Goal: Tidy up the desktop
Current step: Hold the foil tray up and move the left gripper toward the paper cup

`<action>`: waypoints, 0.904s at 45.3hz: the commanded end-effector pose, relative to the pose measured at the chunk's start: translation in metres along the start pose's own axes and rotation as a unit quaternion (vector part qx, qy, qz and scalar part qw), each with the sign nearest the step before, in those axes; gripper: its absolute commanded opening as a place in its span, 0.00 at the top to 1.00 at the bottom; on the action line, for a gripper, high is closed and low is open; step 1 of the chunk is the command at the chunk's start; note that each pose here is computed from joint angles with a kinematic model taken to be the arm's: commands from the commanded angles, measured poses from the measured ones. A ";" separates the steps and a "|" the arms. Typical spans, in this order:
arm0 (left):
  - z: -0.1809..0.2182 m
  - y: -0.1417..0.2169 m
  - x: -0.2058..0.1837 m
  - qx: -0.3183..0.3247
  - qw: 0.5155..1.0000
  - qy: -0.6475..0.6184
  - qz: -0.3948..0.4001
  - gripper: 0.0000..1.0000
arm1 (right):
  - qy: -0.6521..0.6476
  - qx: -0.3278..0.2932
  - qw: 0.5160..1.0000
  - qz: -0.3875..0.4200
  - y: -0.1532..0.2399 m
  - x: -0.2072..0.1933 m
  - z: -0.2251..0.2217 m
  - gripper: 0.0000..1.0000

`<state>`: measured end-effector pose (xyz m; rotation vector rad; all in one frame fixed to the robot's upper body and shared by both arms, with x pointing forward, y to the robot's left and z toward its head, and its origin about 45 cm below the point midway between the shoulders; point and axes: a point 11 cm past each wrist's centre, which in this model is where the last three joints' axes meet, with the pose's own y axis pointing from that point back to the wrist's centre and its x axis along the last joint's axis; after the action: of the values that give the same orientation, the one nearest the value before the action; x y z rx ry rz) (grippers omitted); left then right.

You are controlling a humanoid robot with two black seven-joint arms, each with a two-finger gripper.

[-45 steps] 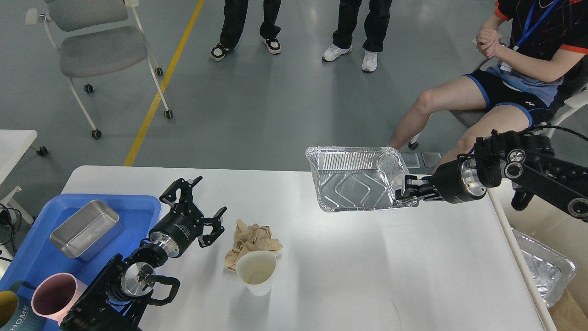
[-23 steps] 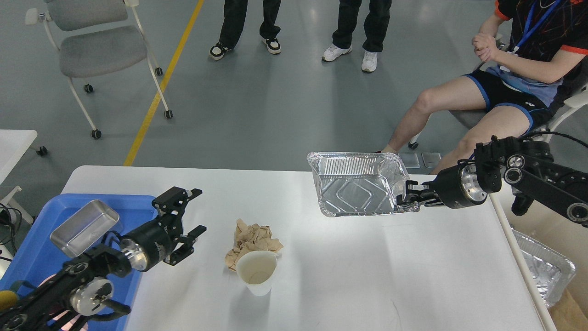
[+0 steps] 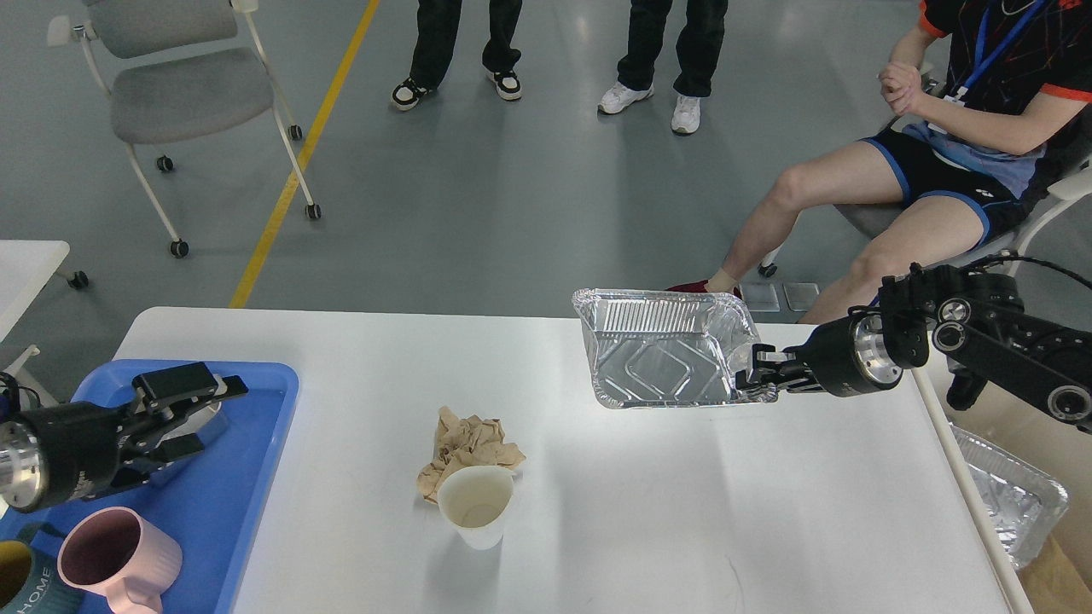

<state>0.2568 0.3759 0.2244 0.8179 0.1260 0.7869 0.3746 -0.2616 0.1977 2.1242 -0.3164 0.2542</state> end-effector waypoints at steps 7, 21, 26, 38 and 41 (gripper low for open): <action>0.005 0.045 0.021 0.047 0.997 -0.055 0.006 0.04 | -0.001 0.002 1.000 0.004 0.001 0.002 -0.001 1.00; 0.012 0.045 0.013 0.048 0.995 -0.091 -0.019 0.04 | -0.001 0.003 1.000 0.004 0.000 0.001 -0.001 1.00; 0.024 0.013 -0.004 0.022 0.988 -0.141 -0.052 0.04 | -0.001 0.003 1.000 0.004 0.000 0.001 -0.001 1.00; 0.044 -0.062 -0.058 -0.012 0.959 -0.254 -0.127 0.04 | -0.001 0.003 1.000 0.003 0.000 0.001 -0.001 1.00; 0.046 -0.082 -0.070 -0.009 0.952 -0.268 -0.146 0.04 | -0.001 0.004 1.000 0.004 0.000 0.001 -0.002 1.00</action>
<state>0.2666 0.2976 0.2068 0.9341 -0.2082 0.3584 0.3755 -0.2605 0.1990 2.1304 -0.3241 0.2580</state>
